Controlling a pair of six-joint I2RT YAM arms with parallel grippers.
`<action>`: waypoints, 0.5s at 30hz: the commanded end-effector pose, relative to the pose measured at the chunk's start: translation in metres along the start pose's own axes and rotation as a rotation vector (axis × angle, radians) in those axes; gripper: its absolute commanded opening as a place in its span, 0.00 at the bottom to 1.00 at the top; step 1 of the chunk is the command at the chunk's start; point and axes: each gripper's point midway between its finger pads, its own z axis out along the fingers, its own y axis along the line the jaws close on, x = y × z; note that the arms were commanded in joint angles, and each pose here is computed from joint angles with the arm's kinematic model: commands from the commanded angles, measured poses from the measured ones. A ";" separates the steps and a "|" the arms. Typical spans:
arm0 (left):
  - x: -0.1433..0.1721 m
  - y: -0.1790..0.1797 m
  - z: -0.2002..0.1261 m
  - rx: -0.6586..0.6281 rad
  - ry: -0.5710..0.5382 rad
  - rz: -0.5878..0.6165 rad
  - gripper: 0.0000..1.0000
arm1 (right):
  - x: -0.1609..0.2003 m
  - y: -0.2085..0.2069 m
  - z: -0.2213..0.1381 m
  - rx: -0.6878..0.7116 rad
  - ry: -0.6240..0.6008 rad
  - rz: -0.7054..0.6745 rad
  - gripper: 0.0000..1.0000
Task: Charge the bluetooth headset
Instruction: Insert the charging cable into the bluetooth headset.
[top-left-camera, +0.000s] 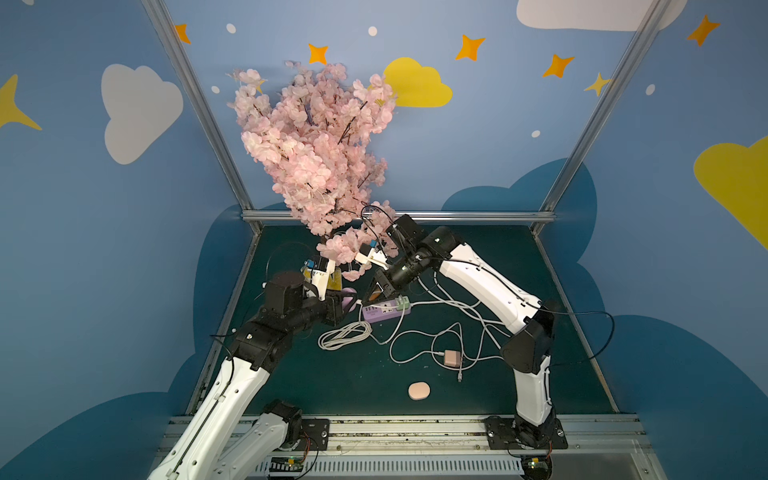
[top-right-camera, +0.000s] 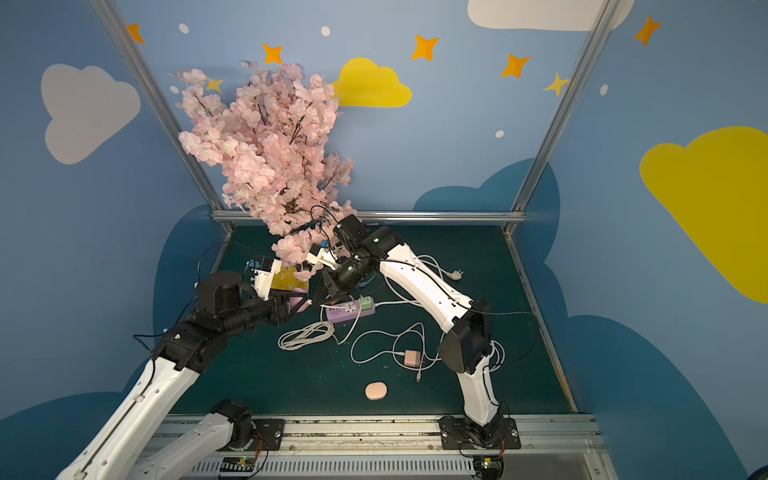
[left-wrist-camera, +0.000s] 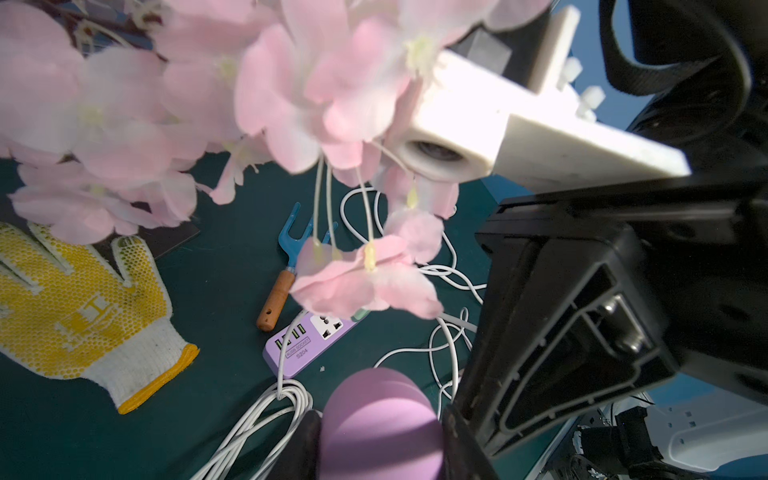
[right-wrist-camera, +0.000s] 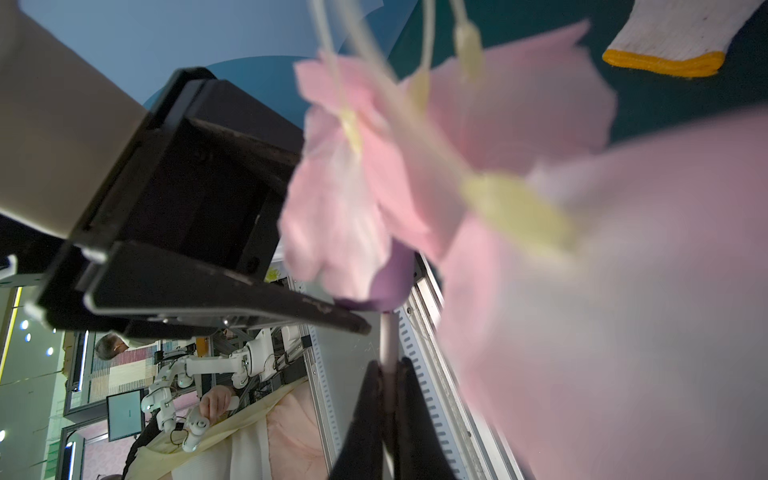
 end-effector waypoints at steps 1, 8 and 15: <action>0.011 -0.072 -0.014 0.339 0.085 0.030 0.03 | -0.035 0.015 0.002 -0.022 -0.115 -0.194 0.00; -0.003 -0.074 -0.012 0.350 0.019 -0.015 0.03 | -0.042 0.010 -0.002 0.048 -0.265 -0.205 0.00; -0.013 -0.082 -0.017 0.374 -0.008 -0.024 0.03 | -0.051 -0.003 0.004 0.053 -0.405 -0.181 0.00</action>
